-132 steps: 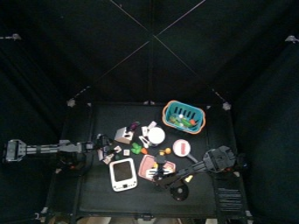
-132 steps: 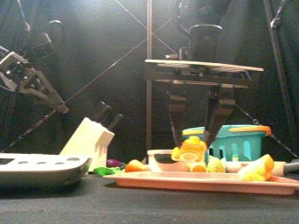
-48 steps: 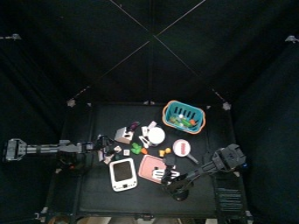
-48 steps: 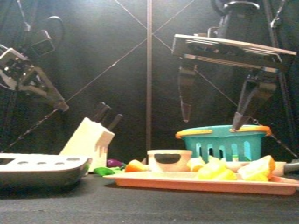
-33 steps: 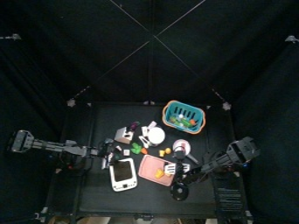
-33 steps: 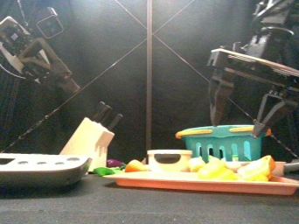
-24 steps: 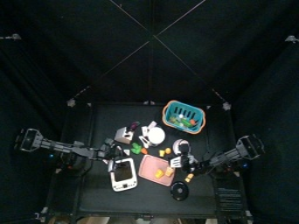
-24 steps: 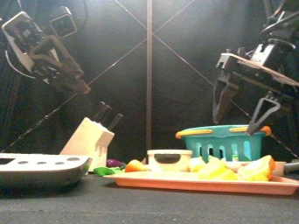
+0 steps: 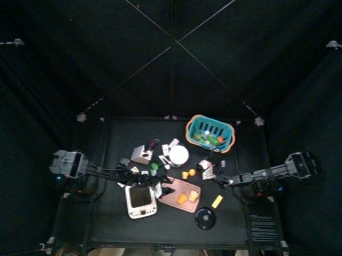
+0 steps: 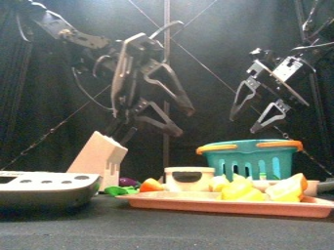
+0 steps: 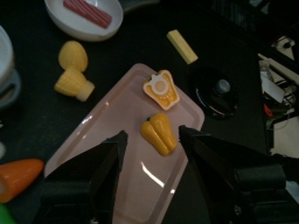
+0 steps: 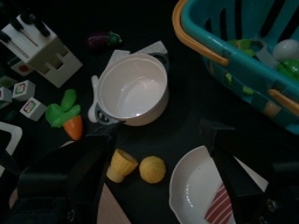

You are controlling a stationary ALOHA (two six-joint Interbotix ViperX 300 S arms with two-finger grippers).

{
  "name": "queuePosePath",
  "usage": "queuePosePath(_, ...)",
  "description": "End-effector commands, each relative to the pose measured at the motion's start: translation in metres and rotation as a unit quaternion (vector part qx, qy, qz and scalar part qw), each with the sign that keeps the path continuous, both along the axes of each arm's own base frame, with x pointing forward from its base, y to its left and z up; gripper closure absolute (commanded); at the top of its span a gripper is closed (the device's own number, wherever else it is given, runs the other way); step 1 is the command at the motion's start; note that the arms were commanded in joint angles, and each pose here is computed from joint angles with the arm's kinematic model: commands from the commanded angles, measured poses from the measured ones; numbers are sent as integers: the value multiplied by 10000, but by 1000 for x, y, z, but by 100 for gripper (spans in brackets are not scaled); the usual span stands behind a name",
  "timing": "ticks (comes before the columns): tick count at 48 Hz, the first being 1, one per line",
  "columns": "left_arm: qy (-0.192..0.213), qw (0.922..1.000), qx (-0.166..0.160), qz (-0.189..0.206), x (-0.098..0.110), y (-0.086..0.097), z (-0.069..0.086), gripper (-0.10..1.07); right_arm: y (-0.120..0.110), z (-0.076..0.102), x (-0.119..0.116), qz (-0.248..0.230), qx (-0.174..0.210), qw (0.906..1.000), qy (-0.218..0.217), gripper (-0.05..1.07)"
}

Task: Grab squash half

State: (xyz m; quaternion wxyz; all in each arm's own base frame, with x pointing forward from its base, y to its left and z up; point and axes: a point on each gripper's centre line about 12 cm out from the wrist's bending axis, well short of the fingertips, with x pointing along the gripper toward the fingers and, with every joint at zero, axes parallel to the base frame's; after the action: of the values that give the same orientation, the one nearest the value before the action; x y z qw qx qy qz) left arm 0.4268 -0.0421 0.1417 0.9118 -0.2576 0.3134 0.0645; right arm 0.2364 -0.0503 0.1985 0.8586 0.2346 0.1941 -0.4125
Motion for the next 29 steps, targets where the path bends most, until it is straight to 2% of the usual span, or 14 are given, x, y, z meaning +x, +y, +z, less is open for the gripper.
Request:
queuePosePath(1,39,9994,-347,62,11,-7,11,10,-3,3,-10,-137,136,9998,-59,-2)
queuePosePath(9,128,9990,-414,-125,23,-18,12,10,-8,-4,-30,-373,336,9987,-3,-2)
queuePosePath(16,576,9962,-377,-541,23,-24,11,10,-8,-14,-43,-486,521,9974,83,-2)
queuePosePath(22,1004,9899,-327,-942,22,-26,22,10,-7,-15,-46,-511,583,9970,76,-2)
queuePosePath(26,1255,9839,-132,-1269,22,-27,33,11,-8,-16,-47,-516,574,9970,90,-2)
queuePosePath(29,1559,9761,72,-1512,24,-29,39,11,-8,-16,-47,-524,584,9969,86,-2)
